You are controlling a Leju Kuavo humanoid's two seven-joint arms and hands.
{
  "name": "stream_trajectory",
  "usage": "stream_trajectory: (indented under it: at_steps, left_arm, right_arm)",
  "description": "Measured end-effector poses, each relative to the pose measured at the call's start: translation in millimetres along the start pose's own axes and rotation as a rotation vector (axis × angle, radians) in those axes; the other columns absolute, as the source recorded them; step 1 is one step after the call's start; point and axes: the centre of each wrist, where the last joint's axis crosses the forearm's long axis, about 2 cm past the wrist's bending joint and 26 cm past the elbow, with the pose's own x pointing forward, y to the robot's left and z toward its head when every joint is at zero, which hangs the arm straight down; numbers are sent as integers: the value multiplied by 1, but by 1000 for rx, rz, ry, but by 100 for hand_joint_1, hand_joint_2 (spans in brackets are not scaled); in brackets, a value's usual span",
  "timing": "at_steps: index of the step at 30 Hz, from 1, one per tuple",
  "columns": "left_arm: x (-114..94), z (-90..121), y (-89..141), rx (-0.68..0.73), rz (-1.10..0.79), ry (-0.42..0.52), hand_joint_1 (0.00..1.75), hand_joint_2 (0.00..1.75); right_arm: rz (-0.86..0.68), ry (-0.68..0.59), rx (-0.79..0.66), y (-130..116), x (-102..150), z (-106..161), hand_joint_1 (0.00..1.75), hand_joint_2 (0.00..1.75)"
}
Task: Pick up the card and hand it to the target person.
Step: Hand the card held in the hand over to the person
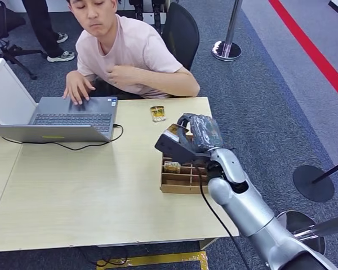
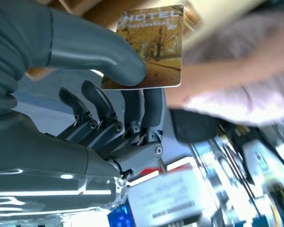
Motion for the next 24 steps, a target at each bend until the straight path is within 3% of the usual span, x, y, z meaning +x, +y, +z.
stream_trajectory:
  at_steps: [6, 11, 18, 24]
  left_arm:
    - [0, 0, 0, -2, 1, -7, 0, 175]
    - [0, 0, 0, -4, -1, -12, 0, 175]
    - [4, 0, 0, -3, -27, -22, 0, 175]
    - [6, 1, 0, -5, -40, -24, 0, 175]
  right_arm:
    - [-87, -131, -269, -31, -1, 12, 152, 175]
    - [-14, -196, -332, -34, -3, 18, 152, 175]
    - [315, -323, -405, -8, -3, 8, 152, 175]
    - [402, -329, -371, 22, -5, -20, 152, 175]
